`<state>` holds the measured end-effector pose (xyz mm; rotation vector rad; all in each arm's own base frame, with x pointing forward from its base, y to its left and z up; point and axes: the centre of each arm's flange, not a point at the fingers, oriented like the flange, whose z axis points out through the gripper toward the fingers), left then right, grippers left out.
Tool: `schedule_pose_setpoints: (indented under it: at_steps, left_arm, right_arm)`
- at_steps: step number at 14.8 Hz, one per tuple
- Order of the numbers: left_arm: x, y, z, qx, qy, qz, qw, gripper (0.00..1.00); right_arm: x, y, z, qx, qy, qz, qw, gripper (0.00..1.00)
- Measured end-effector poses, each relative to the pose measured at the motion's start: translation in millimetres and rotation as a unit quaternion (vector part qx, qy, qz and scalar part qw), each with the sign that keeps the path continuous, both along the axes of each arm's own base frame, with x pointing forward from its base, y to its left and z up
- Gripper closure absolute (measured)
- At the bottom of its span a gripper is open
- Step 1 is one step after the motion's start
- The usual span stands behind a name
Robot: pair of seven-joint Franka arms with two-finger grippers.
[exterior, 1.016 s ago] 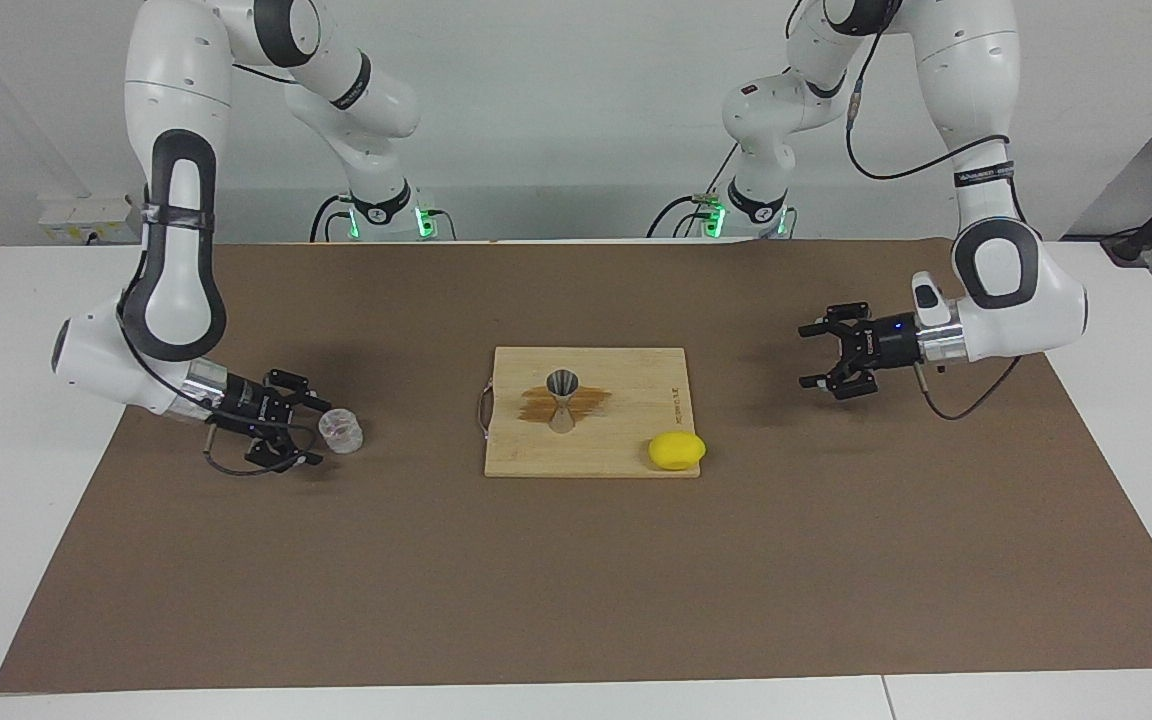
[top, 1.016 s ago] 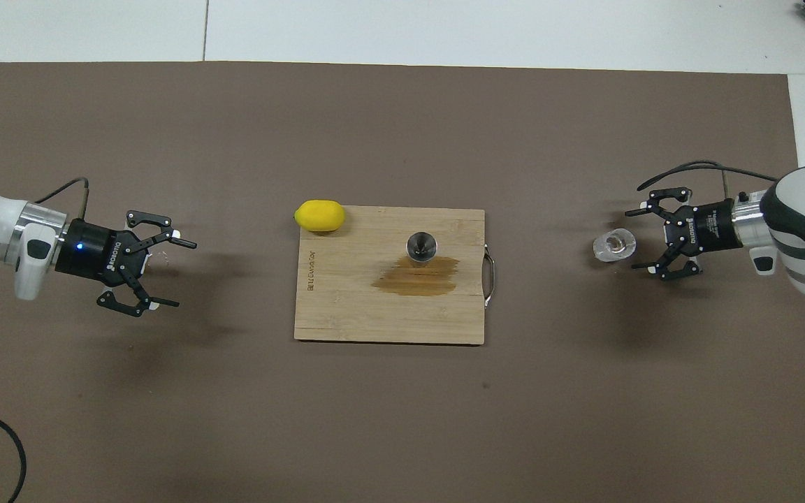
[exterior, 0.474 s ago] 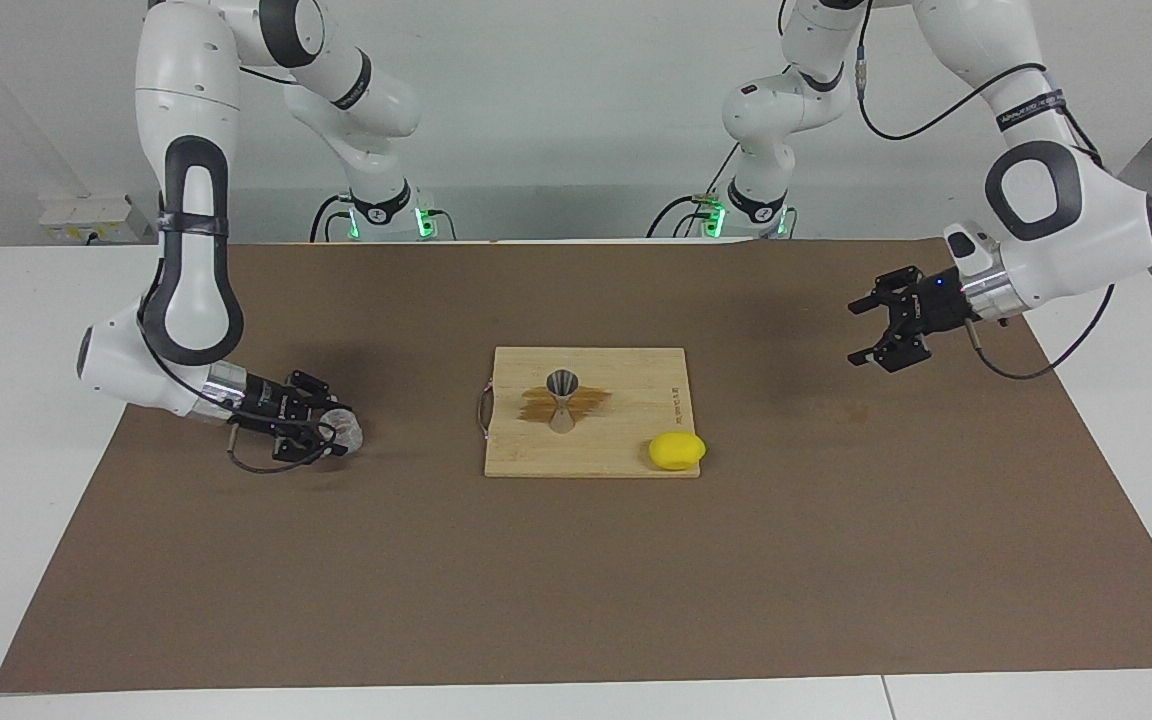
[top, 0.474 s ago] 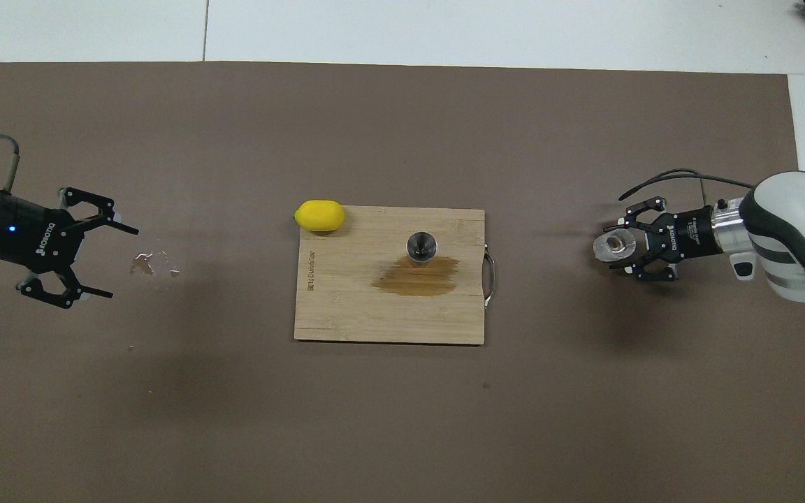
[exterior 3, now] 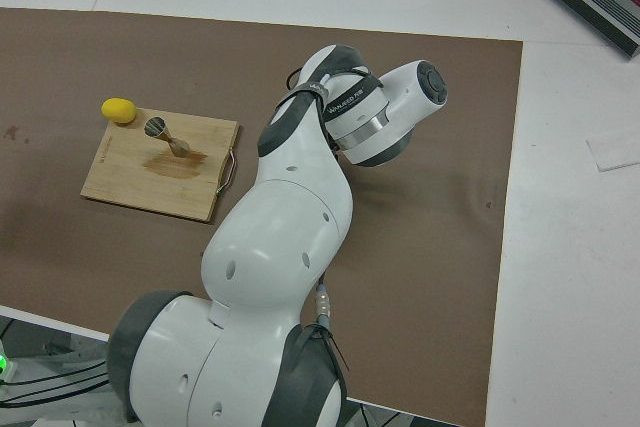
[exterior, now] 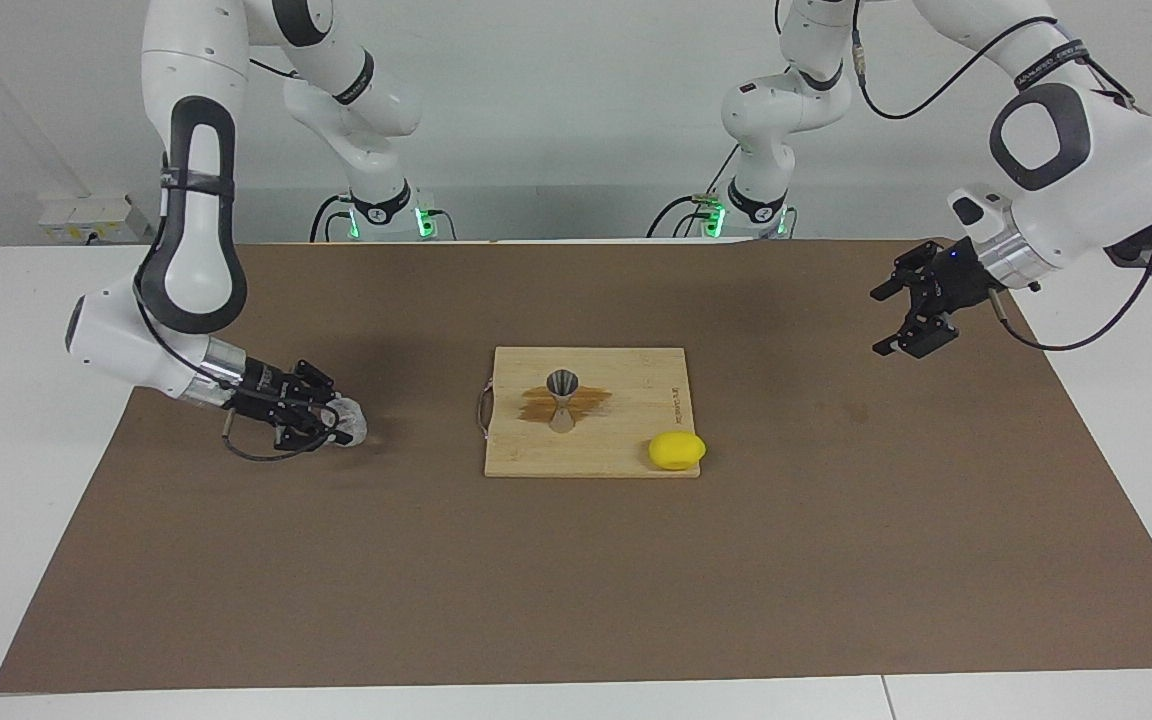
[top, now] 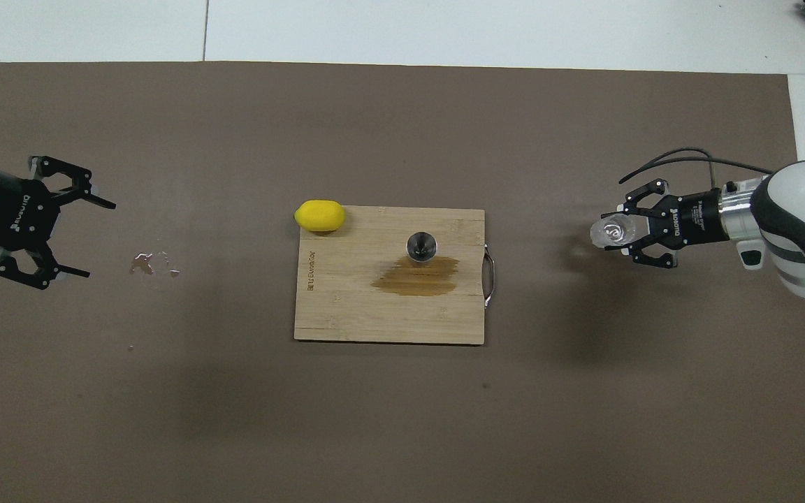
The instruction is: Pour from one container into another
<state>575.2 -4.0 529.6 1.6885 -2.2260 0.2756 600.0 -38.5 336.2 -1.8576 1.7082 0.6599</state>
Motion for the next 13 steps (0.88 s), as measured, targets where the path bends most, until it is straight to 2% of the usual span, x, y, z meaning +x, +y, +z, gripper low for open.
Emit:
schedule_pose_setpoints:
  at_steps: [3, 7, 10, 13]
  left_arm:
    - [-13.0, -26.8, 37.2, 0.05, -0.01, 0.041, 0.998, 0.0]
    - [-30.8, -45.8, 69.0, 0.122, -0.024, 0.098, 0.987, 0.0]
    - [-38.2, -48.0, 81.3, 0.136, -0.012, 0.191, 0.972, 0.0]
    - [-38.4, -45.8, 82.2, 0.145, -0.005, 0.228, 0.963, 0.0]
  right_arm:
    - [1.2, 70.5, 29.7, -0.008, 0.006, 0.014, 1.0, 0.49]
    - [-1.0, 153.5, 44.1, -0.032, 0.012, 0.028, 0.999, 0.49]
    - [-4.6, 203.8, 58.7, -0.068, 0.011, 0.049, 0.996, 0.49]
    - [-13.8, 253.1, 67.6, -0.132, 0.001, 0.064, 0.989, 0.49]
